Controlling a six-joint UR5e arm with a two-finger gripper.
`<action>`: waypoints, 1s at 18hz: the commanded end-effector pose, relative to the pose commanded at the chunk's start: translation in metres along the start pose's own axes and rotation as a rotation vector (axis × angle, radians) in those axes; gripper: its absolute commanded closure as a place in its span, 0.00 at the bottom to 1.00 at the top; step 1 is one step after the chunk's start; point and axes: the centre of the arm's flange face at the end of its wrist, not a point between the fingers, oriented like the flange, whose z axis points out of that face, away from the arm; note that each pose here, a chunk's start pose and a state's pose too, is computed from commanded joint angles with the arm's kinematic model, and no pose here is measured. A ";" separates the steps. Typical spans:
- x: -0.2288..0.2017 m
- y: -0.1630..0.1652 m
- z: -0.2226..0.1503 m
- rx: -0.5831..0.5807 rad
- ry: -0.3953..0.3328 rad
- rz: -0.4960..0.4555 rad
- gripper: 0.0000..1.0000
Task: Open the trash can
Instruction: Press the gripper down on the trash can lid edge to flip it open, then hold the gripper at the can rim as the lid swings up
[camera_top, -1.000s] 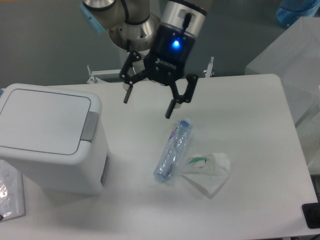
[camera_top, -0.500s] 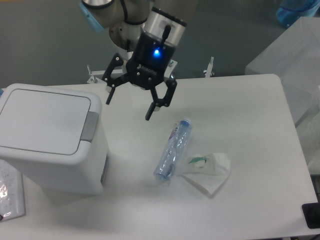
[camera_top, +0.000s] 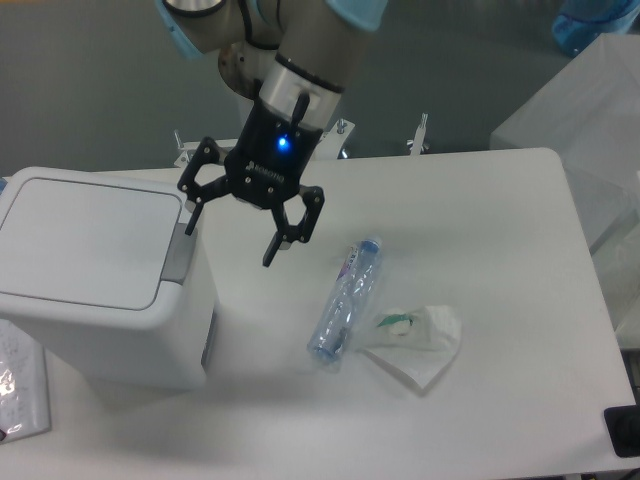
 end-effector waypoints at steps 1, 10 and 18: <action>-0.004 0.000 0.002 -0.004 -0.009 0.004 0.00; -0.010 0.000 0.029 -0.038 -0.014 0.013 0.00; -0.010 -0.001 0.028 -0.036 -0.015 0.013 0.00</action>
